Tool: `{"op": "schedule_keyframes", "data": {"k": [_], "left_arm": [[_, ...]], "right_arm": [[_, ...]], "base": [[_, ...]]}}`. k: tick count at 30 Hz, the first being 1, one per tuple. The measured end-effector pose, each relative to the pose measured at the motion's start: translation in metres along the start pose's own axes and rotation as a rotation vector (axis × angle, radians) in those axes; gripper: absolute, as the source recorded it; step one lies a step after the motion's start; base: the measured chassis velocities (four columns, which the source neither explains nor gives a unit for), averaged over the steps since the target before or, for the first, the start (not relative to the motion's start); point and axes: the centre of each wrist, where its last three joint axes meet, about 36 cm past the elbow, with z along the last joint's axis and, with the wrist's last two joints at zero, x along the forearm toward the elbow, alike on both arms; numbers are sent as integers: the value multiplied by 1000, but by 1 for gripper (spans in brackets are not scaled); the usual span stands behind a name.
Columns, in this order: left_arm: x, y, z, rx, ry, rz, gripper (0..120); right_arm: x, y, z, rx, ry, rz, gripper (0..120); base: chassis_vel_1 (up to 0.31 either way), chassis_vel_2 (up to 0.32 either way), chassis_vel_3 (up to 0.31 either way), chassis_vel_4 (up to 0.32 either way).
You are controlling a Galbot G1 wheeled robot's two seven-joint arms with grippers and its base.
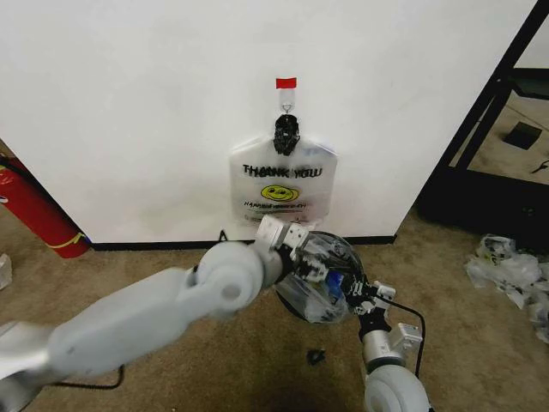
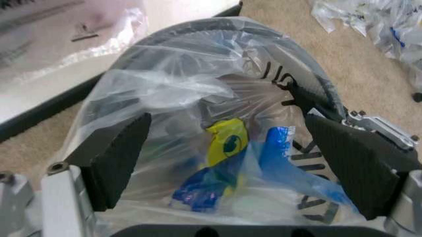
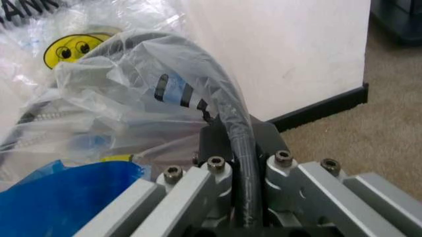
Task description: Pick up the garbage bag from the wall and place it over the trash bin.
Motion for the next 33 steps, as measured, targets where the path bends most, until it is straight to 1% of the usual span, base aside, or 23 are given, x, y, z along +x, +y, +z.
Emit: {"op": "schedule_keyframes", "data": {"k": [4,6,7,12,17,23,29,33], "left_arm": [[-4,-8,0,17,32,10,81],[-5,-10,2,23,50,11,71],[-5,-11,3,26,55,13,68],[0,-12,6,31,75,29,66],[-3,-14,13,34,101,38,65],[-4,-18,20,43,120,64,58],[-10,-19,20,50,126,72,56],[-16,-11,14,66,117,43,55]], "right_arm": [[0,-1,0,6,-5,0,1],[0,-1,0,10,-5,0,1],[0,-1,0,12,-6,0,1],[0,-2,0,17,-7,0,1],[0,-2,1,19,-8,0,1],[0,-2,2,28,-8,1,1],[0,-1,3,27,-5,-2,1],[0,0,3,27,-4,-4,1]], "base": [[0,0,0,0],[0,0,0,0],[0,0,0,0],[0,0,0,0],[0,0,0,0],[0,0,0,0],[0,0,0,0],[0,0,0,0]]}}
